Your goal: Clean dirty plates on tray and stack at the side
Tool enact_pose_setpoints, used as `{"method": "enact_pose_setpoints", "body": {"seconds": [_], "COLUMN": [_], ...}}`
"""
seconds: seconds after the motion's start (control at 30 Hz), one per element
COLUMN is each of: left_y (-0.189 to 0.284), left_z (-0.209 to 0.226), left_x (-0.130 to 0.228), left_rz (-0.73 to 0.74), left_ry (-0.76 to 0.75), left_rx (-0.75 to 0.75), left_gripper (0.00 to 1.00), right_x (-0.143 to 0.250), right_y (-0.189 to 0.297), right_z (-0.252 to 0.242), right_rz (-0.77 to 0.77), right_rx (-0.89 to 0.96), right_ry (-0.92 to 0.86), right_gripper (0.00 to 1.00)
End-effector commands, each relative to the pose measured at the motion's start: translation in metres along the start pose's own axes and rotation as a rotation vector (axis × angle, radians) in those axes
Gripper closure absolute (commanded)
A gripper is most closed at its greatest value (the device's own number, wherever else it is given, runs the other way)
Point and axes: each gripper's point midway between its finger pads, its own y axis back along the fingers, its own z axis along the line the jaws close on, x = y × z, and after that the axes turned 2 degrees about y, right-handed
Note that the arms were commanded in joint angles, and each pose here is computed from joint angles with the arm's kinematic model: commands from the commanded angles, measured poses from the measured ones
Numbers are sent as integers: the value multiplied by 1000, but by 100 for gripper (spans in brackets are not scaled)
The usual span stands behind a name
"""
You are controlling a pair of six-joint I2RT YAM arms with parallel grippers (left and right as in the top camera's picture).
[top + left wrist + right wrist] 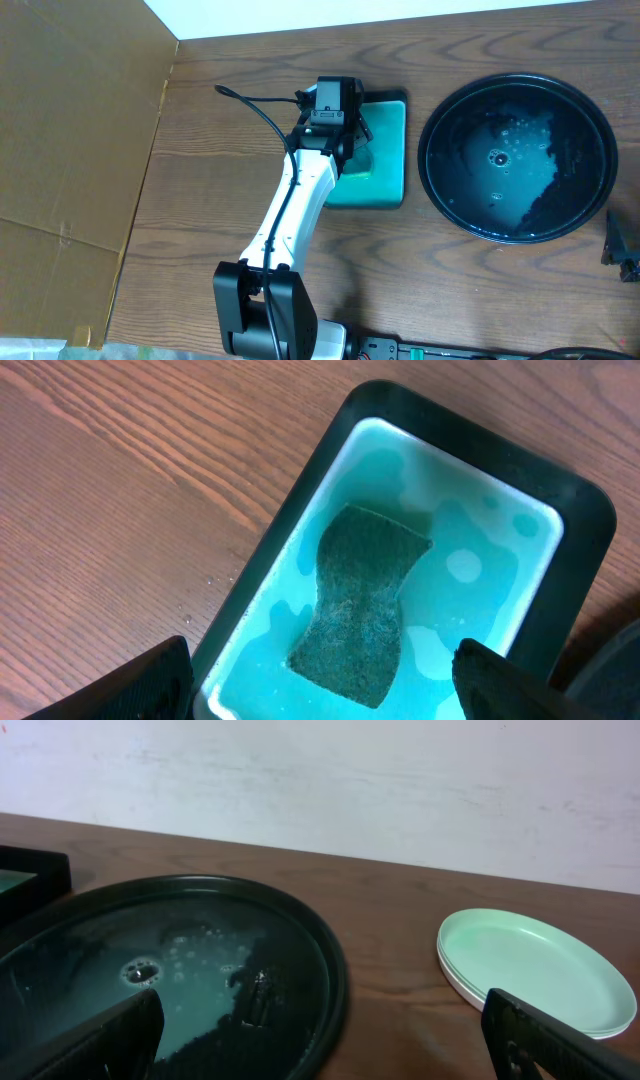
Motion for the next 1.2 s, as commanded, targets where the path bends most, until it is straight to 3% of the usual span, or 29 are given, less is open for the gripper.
{"method": "enact_pose_setpoints", "body": {"seconds": [0.0,0.67,1.0,1.17], "left_y": [-2,-2,7,27], "left_z": [3,5,22,4], "left_x": [2,2,26,29], "left_rz": [1,2,111,83], "left_ry": [-5,-17,-296,-420], "left_rx": [-16,-26,-63,101], "left_gripper": [16,16,16,16], "right_x": [0,0,0,0], "right_y": [0,0,0,0], "right_z": [0,0,0,0], "right_rz": [-1,0,0,0], "right_rx": [-4,-4,-4,-4], "right_ry": [9,9,9,9], "right_gripper": [1,1,1,1]}}
